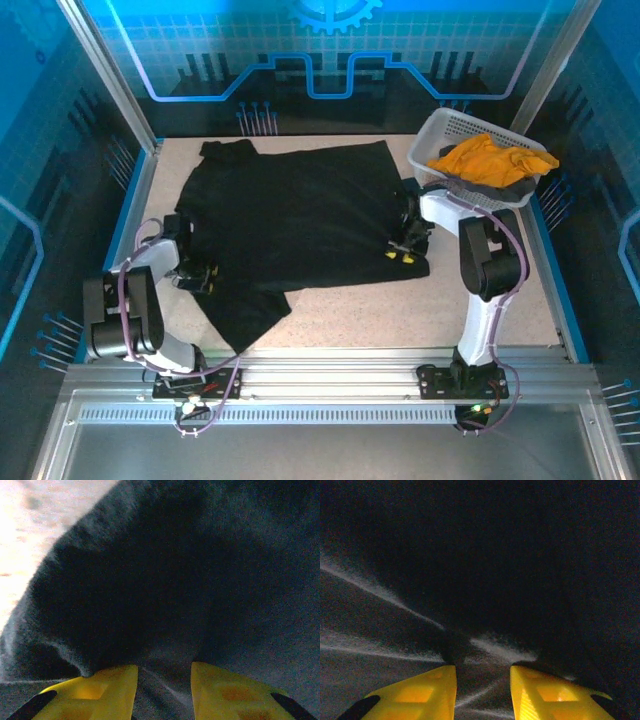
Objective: Fold and stack the t-shirts
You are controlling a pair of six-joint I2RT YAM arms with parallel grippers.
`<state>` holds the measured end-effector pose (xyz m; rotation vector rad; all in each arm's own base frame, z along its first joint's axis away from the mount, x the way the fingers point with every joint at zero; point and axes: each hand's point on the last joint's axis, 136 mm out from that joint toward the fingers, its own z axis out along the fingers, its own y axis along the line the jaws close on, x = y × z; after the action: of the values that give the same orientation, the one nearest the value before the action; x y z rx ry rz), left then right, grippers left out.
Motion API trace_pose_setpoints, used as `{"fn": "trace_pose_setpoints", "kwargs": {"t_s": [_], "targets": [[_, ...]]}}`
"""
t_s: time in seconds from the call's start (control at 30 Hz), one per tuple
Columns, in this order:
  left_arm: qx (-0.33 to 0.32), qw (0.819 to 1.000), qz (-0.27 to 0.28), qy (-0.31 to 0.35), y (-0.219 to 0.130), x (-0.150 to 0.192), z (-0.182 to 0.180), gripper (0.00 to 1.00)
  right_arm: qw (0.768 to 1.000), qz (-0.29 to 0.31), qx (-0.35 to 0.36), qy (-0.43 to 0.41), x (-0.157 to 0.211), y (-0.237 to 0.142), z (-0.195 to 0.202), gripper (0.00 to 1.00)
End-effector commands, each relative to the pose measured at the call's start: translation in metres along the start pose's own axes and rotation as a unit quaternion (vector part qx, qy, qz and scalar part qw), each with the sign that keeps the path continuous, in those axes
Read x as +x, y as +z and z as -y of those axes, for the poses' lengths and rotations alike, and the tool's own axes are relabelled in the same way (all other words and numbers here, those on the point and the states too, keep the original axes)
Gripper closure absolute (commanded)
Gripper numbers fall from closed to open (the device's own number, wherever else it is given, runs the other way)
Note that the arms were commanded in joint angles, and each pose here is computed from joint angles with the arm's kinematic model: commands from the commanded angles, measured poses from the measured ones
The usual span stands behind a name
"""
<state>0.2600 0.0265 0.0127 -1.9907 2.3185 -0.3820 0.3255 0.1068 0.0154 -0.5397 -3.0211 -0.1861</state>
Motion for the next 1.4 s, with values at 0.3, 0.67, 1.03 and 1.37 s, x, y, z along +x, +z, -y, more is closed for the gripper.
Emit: {"fn": "trace_pose_setpoints", "kwargs": {"t_s": [0.3, 0.67, 1.03, 1.37], "targets": [[0.014, 0.993, 0.038, 0.107, -0.048, 0.01, 0.018, 0.41, 0.998, 0.056, -0.034, -0.024, -0.02, -0.047, -0.006, 0.53], [-0.102, 0.991, -0.026, 0.081, -0.053, 0.093, -0.117, 0.46, 0.995, 0.063, -0.074, -0.005, 0.028, -0.075, 0.013, 0.43], [-0.155, 0.978, -0.053, 0.13, -0.005, 0.129, -0.123, 0.46, 0.995, 0.053, -0.082, 0.014, 0.043, -0.067, 0.033, 0.41], [-0.169, 0.972, -0.01, 0.164, 0.0, 0.114, -0.116, 0.91, 0.994, 0.066, -0.074, 0.056, 0.044, -0.071, 0.056, 0.41]]}}
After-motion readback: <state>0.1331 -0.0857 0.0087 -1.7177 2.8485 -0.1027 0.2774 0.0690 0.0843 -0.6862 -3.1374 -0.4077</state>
